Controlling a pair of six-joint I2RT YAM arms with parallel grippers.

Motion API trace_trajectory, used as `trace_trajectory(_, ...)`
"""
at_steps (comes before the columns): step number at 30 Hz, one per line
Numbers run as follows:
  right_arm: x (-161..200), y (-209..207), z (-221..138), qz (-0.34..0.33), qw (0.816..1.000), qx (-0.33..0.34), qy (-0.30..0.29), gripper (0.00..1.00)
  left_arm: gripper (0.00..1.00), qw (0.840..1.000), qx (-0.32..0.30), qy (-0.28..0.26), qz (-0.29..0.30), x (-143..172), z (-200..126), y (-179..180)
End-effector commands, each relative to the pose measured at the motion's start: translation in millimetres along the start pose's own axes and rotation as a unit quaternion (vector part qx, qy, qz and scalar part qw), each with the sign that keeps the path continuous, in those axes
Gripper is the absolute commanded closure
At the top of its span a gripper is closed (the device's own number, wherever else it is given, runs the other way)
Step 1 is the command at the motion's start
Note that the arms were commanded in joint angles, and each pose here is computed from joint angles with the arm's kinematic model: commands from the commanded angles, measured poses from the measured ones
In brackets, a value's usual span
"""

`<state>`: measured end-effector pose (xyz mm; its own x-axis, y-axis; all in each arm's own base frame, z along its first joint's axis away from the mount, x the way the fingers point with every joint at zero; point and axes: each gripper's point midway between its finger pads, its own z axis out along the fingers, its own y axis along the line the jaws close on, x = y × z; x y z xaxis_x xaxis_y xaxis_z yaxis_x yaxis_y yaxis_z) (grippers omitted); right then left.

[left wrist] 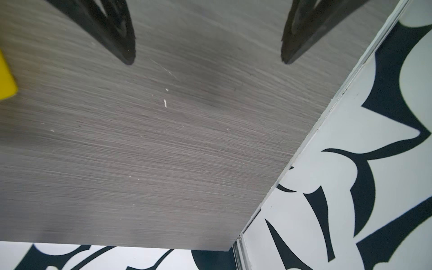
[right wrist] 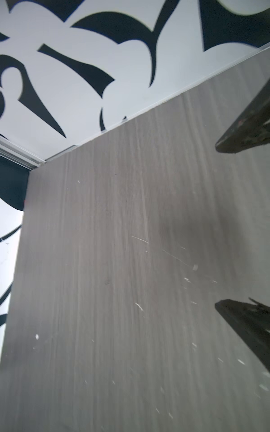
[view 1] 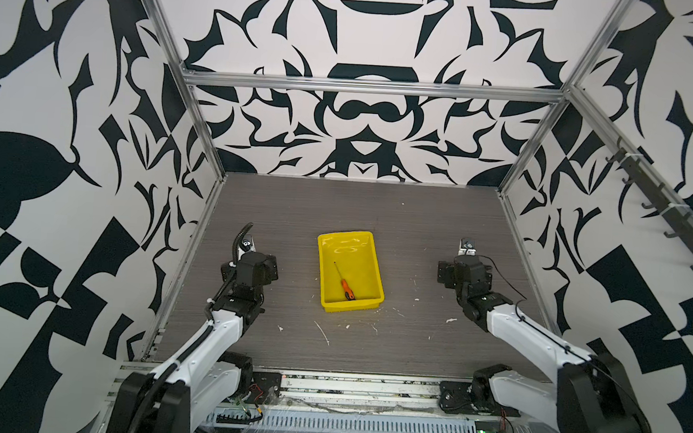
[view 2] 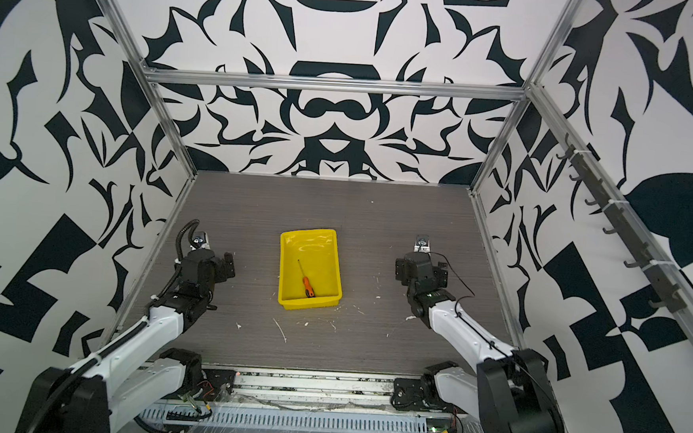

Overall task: Put the screwdriver in the bin
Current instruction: Reset both arms

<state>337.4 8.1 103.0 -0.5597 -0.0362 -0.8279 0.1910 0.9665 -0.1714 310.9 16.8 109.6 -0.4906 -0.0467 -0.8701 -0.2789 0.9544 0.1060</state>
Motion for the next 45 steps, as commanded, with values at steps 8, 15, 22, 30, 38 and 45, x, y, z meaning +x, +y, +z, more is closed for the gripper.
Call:
trace_trajectory(8,-29.6,-10.7,47.8,0.032,0.997,0.002,-0.069,0.00,0.01,0.998,0.009,-0.062,0.000,-32.4,42.3,-14.5)
trace_trajectory(15,-17.3,-2.8,55.8,0.038,0.995,-0.048,-0.085,0.00,0.01,0.997,0.045,-0.070,-0.001,-39.5,60.1,-19.8)
trace_trajectory(22,-6.4,0.2,54.8,0.034,0.993,-0.056,-0.098,0.00,0.01,0.992,0.103,-0.061,-0.030,-28.4,78.3,-17.4)
trace_trajectory(30,-7.0,-0.1,54.1,0.035,0.993,-0.056,-0.101,0.00,0.01,0.989,0.128,-0.059,-0.054,-21.6,85.1,-13.2)
trace_trajectory(38,-6.8,-0.1,53.9,0.035,0.993,-0.056,-0.102,0.00,0.01,0.988,0.127,-0.060,-0.055,-22.0,85.2,-13.0)
trace_trajectory(45,-6.9,-0.3,53.8,0.035,0.993,-0.056,-0.102,0.00,0.01,0.988,0.129,-0.062,-0.055,-22.5,83.7,-13.4)
